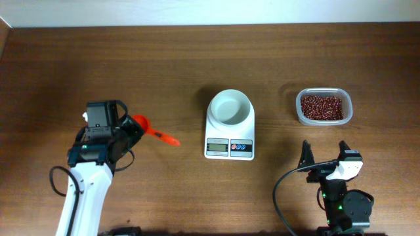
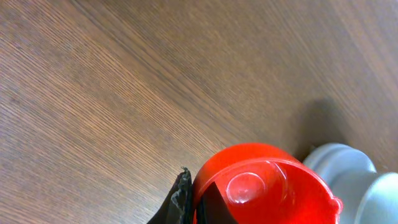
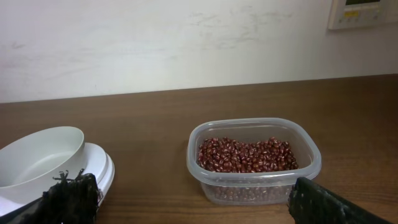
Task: Scoop and weigh 50g on scale
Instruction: 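Lift the orange scoop with the left gripper and carry it toward the scale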
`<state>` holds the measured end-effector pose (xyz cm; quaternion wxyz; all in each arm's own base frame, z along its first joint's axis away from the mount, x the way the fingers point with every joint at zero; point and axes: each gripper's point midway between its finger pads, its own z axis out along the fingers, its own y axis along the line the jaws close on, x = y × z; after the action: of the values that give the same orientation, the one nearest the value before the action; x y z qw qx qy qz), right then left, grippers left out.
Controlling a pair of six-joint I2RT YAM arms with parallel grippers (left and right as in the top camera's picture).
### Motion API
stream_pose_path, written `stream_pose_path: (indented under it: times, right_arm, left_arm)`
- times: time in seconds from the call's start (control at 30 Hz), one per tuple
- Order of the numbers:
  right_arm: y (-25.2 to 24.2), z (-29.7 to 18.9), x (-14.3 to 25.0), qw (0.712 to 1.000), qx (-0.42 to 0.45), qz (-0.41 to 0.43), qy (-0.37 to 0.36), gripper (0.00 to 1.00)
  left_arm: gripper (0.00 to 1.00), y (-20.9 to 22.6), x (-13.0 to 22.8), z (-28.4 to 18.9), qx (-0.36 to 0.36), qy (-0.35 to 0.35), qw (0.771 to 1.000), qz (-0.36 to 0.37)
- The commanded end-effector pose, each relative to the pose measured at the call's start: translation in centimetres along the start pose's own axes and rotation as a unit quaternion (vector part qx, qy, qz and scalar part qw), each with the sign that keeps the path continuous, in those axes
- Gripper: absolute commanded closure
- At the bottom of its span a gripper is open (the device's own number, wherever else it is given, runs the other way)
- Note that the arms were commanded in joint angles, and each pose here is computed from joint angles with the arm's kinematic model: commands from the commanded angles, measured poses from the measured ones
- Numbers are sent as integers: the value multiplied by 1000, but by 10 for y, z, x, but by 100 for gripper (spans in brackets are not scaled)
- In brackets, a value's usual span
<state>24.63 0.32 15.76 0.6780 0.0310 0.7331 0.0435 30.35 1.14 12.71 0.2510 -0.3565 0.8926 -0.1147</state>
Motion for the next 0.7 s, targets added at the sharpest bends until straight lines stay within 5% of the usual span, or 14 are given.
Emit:
stream_pose_path:
  times: [0.0,0.13,0.3,0.67]
  right_arm:
    - [-2,0,2,1000,5,0,1,1]
    - [-2,0,2,1000,5,0,1,1]
    - [-2,0,2,1000,5,0,1,1]
    - [-2,0,2,1000,5,0,1,1]
  left_arm:
    - [100,-5,10,-7,19,18,1000,1]
    - [100,19,39,-10,-34,76,994,-69]
    - [100,7,61,-15,1,137,987,-83]
    - [100,21,68,-17,-34,144,985,-88]
